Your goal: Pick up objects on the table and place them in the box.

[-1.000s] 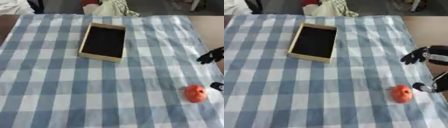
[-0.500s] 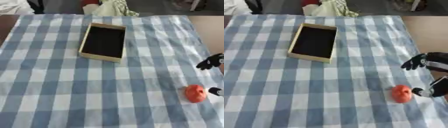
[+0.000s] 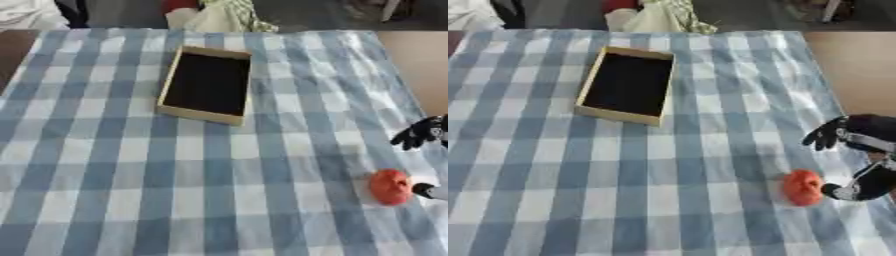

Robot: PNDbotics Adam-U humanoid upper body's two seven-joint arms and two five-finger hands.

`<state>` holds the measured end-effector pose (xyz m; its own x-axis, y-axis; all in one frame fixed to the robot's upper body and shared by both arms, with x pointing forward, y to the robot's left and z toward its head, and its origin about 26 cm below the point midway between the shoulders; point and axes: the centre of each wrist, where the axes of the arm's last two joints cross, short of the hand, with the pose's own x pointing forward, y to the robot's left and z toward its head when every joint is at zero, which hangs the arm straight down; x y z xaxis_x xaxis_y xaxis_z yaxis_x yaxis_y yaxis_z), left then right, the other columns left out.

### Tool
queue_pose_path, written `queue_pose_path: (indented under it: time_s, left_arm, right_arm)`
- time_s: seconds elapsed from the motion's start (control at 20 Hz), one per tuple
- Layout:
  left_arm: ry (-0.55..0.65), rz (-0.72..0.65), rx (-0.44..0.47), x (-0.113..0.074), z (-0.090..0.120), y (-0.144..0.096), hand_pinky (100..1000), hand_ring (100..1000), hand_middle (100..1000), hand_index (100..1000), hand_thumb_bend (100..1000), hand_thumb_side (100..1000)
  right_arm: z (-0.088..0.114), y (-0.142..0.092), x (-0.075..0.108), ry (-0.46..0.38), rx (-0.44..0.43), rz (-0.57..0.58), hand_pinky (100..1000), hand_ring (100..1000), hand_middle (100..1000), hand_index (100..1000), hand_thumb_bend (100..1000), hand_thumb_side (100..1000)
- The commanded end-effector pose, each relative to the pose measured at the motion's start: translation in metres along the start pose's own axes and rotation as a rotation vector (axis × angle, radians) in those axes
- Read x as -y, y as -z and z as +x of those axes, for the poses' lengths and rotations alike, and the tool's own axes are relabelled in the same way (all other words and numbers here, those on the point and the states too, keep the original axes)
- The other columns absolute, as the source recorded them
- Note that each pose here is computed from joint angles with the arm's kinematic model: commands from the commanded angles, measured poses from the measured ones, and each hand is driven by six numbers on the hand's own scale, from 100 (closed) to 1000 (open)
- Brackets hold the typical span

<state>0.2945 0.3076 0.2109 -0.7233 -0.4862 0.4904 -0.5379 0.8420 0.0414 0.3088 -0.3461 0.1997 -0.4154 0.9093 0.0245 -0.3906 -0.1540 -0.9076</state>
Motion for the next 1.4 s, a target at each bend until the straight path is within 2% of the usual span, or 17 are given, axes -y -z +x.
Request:
queue_pose_path:
  time_s: [0.05, 0.7, 0.85, 1.0, 1.2, 1.25, 1.4]
  left_arm:
    - [0.004, -0.01, 0.027, -0.003, 0.004, 0.005, 739, 756, 701, 819, 556, 663]
    - [0.001, -0.016, 0.019, -0.002, 0.004, 0.004, 739, 753, 700, 818, 556, 665]
    - [0.0, -0.018, 0.019, -0.002, 0.004, 0.004, 739, 753, 700, 818, 556, 666]
    - [0.001, -0.02, 0.02, -0.002, 0.004, 0.004, 739, 753, 700, 818, 556, 665]
    - [0.001, -0.025, 0.02, -0.002, 0.004, 0.004, 739, 753, 700, 818, 555, 665]
    - [0.002, -0.025, 0.021, -0.002, 0.004, 0.004, 739, 753, 700, 818, 555, 665]
    - [0.002, -0.025, 0.021, -0.002, 0.004, 0.004, 739, 753, 700, 818, 555, 665]
  right_arm:
    - [-0.004, -0.001, 0.002, -0.008, -0.012, -0.012, 754, 739, 665, 857, 368, 207]
    - [-0.004, 0.008, -0.011, 0.027, 0.008, -0.056, 687, 670, 559, 766, 331, 216]
    - [-0.004, 0.009, -0.013, 0.031, 0.02, -0.06, 638, 629, 503, 709, 300, 205]
    - [-0.003, 0.01, -0.016, 0.039, 0.032, -0.06, 618, 616, 492, 697, 286, 184]
    - [-0.003, 0.012, -0.02, 0.057, 0.051, -0.045, 598, 606, 485, 690, 238, 149]
    - [-0.003, 0.012, -0.02, 0.062, 0.054, -0.039, 596, 606, 487, 692, 206, 106]
    - [-0.003, 0.013, -0.023, 0.085, 0.071, -0.012, 587, 603, 488, 694, 140, 100]
